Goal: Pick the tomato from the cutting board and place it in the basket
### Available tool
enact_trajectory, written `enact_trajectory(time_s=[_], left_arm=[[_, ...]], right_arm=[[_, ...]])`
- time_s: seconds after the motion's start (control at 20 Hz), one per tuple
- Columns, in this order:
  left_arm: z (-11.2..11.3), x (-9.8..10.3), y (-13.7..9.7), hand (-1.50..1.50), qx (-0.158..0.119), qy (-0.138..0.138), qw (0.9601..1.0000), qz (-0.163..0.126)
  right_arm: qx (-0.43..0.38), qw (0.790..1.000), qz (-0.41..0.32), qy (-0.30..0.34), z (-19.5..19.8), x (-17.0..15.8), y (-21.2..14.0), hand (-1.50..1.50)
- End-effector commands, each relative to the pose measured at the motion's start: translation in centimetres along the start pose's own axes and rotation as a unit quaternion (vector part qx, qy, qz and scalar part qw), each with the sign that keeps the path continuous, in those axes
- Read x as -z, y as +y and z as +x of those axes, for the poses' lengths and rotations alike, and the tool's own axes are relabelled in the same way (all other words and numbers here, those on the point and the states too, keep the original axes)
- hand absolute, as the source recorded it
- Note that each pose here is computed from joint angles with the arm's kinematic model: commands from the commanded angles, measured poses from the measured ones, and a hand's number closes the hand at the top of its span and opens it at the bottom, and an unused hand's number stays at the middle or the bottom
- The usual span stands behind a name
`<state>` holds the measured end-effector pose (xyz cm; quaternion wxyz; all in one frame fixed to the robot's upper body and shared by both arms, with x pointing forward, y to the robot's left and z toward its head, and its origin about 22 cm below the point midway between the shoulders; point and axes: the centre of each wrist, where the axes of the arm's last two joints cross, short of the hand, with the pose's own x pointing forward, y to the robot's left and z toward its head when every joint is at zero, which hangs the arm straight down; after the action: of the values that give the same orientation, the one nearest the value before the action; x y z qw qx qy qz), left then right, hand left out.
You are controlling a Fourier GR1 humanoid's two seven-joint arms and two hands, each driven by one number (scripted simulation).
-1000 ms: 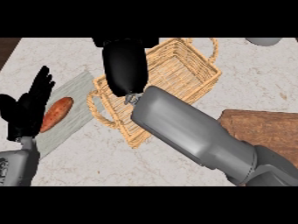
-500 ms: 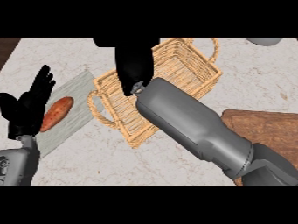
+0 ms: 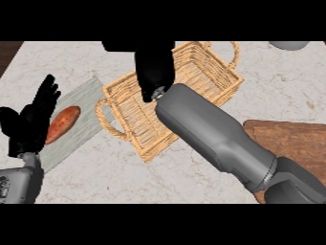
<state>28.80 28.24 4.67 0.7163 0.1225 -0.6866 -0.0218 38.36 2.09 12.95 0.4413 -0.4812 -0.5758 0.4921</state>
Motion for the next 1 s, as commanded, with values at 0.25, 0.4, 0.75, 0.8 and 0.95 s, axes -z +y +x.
enact_trajectory(time_s=[0.25,0.4,0.75,0.8,0.95], left_arm=[[0.1,1.1,-0.7,0.00,-0.002,0.006,1.0000,0.003],[1.0,1.9,-0.2,0.00,-0.011,0.001,0.9999,-0.004],[0.3,1.5,1.6,0.00,0.011,-0.003,0.9999,-0.010],[1.3,0.8,-0.1,0.00,-0.001,-0.007,1.0000,-0.001],[-0.6,0.1,-0.8,0.00,-0.003,-0.005,1.0000,0.004]], right_arm=[[-0.039,0.999,0.015,0.006,-2.0,0.5,2.9,1.50],[-0.042,0.999,0.014,0.009,-1.6,-0.2,3.3,1.50],[-0.032,0.997,0.061,0.016,-1.9,0.7,2.5,1.50],[-0.043,0.996,0.072,0.025,-2.2,0.4,3.4,1.50],[-0.031,0.996,0.078,0.015,-3.0,-0.3,5.1,1.50]])
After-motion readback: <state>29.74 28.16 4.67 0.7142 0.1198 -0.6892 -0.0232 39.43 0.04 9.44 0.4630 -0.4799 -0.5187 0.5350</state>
